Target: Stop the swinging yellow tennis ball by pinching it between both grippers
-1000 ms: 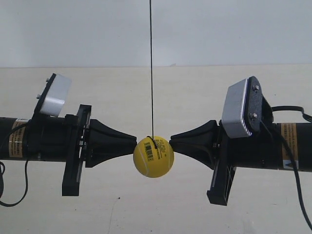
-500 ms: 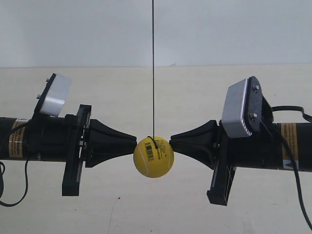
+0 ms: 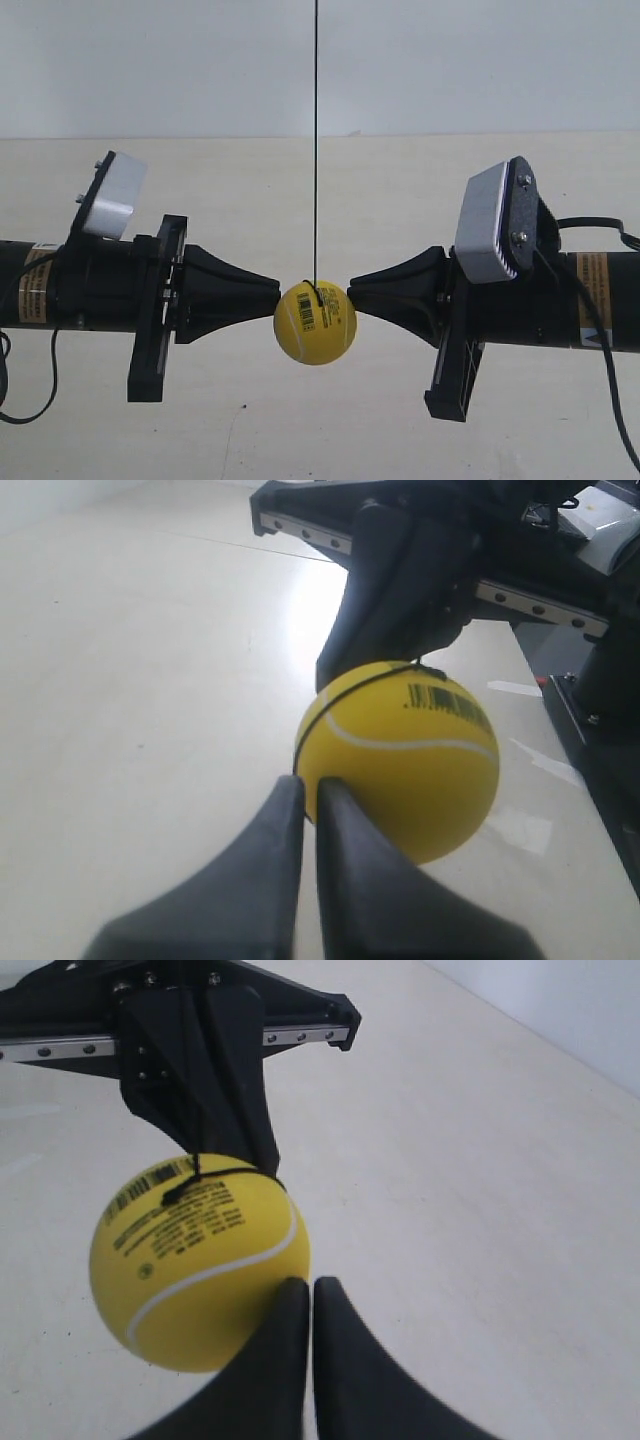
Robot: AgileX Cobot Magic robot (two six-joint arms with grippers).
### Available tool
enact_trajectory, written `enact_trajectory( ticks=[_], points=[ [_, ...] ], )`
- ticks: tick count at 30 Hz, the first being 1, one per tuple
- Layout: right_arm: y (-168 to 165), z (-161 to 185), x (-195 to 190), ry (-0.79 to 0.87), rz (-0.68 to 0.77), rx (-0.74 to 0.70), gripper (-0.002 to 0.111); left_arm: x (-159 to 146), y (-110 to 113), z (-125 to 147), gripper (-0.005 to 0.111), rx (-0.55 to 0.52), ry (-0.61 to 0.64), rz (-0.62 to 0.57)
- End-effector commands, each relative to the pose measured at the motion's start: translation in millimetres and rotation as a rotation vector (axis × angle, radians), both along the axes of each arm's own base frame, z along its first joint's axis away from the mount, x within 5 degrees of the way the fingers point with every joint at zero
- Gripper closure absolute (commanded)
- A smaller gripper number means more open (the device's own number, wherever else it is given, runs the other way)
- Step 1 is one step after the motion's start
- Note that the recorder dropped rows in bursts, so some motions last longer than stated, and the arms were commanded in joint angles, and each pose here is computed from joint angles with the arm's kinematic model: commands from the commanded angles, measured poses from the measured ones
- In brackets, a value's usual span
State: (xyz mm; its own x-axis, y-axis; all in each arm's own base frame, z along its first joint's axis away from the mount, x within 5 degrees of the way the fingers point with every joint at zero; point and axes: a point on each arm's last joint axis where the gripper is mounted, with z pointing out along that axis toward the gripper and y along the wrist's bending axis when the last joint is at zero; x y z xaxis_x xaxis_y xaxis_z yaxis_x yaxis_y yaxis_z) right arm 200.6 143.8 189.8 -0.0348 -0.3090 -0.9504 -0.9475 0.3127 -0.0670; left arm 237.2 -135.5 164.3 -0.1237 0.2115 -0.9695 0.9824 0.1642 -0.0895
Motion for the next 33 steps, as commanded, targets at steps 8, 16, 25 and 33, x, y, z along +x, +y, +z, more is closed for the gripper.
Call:
enact_trajectory(
  ticks=[8,16,25,33],
  points=[
    [0,5,5,-0.038,-0.017,-0.014,0.108,3,-1,-3,0.102,0.035,-0.003,0.037],
    [0,7,10,-0.074,-0.05,-0.016,0.108,10,2,-6,0.102,0.074,0.008,0.119],
    [0,14,23,-0.109,-0.104,-0.044,0.108,18,2,-3,0.102,0.073,-0.019,0.152],
    [-2,18,31,-0.14,-0.151,-0.071,0.108,23,5,-2,0.102,0.078,-0.017,0.197]
  ],
)
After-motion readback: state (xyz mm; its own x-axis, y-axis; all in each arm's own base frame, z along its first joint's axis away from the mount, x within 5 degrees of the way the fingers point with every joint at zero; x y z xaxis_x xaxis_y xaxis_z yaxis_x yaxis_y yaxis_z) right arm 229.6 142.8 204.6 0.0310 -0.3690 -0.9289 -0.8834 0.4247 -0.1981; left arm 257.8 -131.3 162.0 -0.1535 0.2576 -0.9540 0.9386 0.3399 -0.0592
